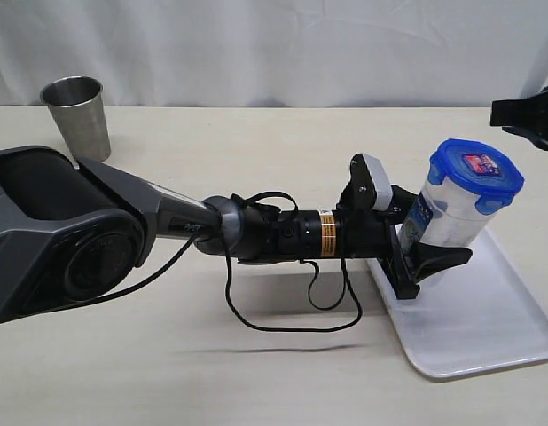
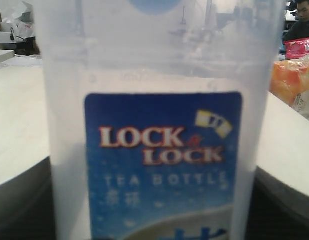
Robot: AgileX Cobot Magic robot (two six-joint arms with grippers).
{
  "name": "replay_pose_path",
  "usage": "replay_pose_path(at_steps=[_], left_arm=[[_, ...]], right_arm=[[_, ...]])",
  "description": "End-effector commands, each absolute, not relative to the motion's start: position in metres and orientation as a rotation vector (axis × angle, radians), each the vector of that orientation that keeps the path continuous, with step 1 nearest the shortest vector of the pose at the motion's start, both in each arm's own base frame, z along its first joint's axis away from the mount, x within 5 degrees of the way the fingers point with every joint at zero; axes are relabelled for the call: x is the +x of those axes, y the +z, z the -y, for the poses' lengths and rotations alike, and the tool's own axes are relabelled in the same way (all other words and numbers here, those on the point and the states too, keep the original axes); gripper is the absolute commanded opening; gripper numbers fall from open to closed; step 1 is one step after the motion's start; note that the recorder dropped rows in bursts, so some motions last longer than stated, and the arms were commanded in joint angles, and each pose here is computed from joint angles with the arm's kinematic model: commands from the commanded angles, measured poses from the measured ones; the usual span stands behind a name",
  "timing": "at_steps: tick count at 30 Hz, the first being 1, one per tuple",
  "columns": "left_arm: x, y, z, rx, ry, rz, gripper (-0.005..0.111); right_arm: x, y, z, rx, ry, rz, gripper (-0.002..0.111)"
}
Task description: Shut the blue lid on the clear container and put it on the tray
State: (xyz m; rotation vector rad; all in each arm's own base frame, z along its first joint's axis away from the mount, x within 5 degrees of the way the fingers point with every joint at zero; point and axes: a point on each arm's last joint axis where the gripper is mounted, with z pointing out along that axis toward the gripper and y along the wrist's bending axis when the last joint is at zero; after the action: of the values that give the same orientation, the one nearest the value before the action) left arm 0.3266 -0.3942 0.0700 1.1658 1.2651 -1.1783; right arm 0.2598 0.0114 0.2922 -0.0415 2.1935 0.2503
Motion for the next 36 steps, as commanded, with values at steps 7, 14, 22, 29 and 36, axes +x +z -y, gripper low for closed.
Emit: replay_pose_path(at_steps=[7, 14, 22, 29, 36], left_arm=[[0.328, 0.077, 0.395, 1.145, -1.19, -1.236, 0.0], [0.328, 0.077, 0.395, 1.14, -1.19, -1.237, 0.0], [0.329, 0.078, 0.395, 1.121, -1.19, -1.242, 0.0], [0.33, 0.078, 0.395, 1.113, -1.192, -1.243, 0.0], [0.329, 0.078, 0.395, 1.112, -1.197, -1.237, 0.0]], right_arm=[[0.261, 0.267, -0.012, -0.031, 0.297, -2.302, 0.004], [0.262, 0.26, -0.025, -0.141, 0.457, -2.324, 0.004], [0.271, 0.239, -0.031, -0.198, 0.562, -2.392, 0.004], [0.273, 0.237, -0.033, -0.225, 0.592, -2.375, 0.004], [0.273, 0.237, -0.033, -0.23, 0.59, -2.374, 0.004]])
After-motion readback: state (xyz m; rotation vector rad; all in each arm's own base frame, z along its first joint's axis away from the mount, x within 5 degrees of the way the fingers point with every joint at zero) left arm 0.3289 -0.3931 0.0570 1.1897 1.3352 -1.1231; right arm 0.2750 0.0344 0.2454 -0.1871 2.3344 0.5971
